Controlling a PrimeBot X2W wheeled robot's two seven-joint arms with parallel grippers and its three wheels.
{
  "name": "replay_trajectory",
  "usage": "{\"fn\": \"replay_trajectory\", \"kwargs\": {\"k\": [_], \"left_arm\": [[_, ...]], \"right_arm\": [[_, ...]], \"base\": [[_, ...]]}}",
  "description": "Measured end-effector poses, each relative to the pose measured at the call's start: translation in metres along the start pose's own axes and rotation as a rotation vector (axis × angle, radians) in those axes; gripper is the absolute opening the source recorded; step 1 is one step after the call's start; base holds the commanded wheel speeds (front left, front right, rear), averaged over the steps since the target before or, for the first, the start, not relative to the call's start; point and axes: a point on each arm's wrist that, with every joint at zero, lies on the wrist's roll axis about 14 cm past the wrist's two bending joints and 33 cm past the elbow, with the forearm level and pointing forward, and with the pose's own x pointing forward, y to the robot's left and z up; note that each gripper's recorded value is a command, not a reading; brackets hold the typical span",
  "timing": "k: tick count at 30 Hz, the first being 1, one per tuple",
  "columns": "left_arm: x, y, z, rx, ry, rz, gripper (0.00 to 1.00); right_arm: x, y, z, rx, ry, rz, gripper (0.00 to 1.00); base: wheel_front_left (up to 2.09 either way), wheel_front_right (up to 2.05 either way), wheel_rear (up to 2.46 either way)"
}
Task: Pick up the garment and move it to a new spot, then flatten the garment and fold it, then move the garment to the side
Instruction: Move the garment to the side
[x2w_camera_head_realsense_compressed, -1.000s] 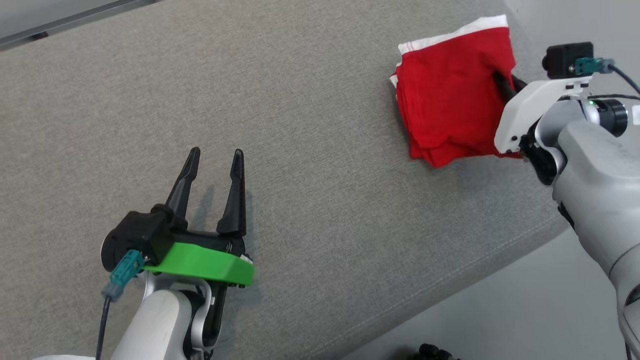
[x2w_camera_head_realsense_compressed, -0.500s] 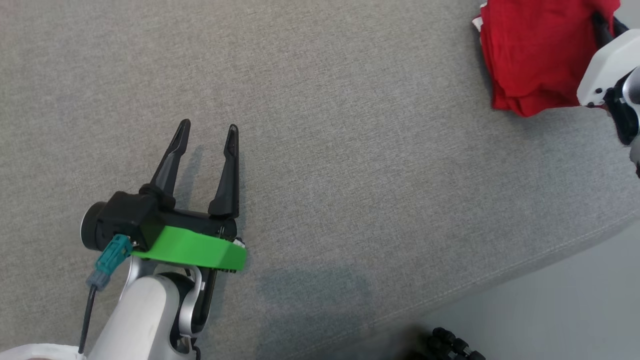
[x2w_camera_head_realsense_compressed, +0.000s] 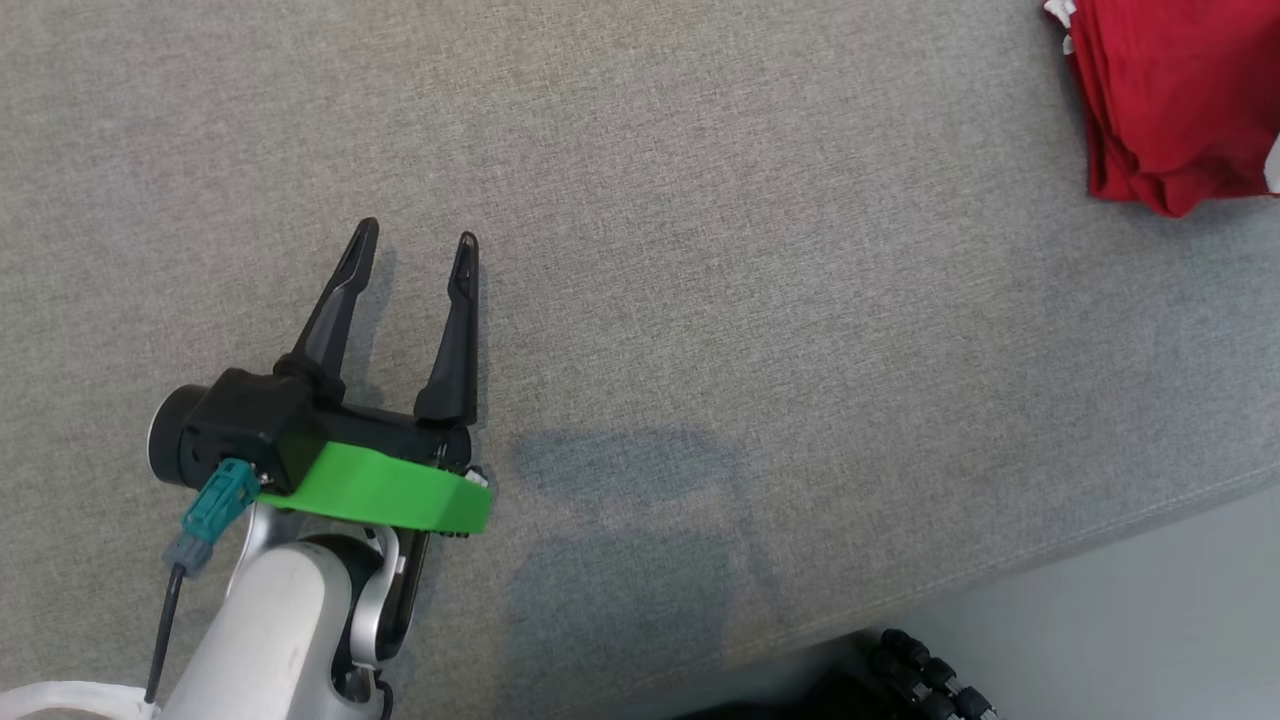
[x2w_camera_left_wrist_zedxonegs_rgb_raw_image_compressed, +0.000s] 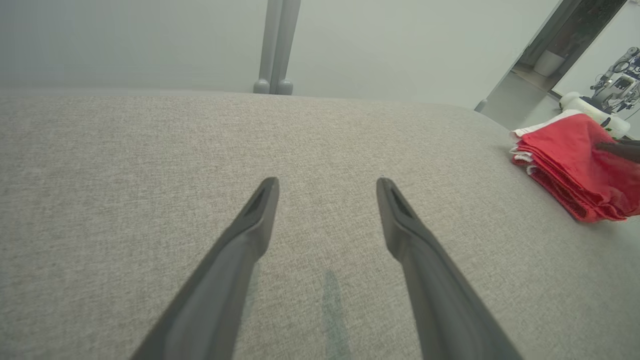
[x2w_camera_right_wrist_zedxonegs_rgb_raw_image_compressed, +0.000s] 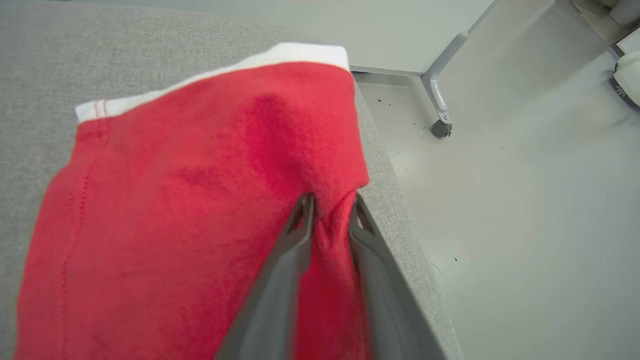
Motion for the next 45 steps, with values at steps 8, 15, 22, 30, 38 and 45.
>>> {"fn": "replay_trajectory", "kwargs": {"k": [8, 15, 22, 30, 38, 45], "left_arm": [[0.001, -0.003, 0.002, 0.001, -0.002, -0.007, 1.0], [0.0, -0.006, 0.008, 0.01, -0.017, -0.011, 1.0], [-0.005, -0.008, 0.023, 0.021, -0.061, -0.001, 1.0], [-0.02, -0.003, 0.049, 0.031, -0.14, 0.067, 1.0], [-0.051, 0.013, 0.065, 0.028, -0.184, 0.173, 1.0], [-0.092, 0.03, 0.074, 0.049, -0.205, 0.278, 1.0]], "right_arm": [[-0.003, -0.008, 0.007, -0.063, -0.041, -0.013, 1.0], [-0.006, 0.014, 0.02, -0.065, -0.085, 0.024, 1.0], [-0.018, 0.036, 0.061, -0.082, -0.22, 0.084, 1.0], [-0.057, 0.076, 0.109, -0.057, -0.42, 0.174, 1.0], [-0.109, 0.115, 0.115, 0.029, -0.518, 0.262, 1.0], [-0.154, 0.137, 0.098, 0.113, -0.544, 0.316, 1.0]], "base": [[0.0, 0.0, 0.0], [0.0, 0.0, 0.0], [0.0, 0.0, 0.0], [0.0, 0.0, 0.0], [0.0, 0.0, 0.0], [0.0, 0.0, 0.0]]}}
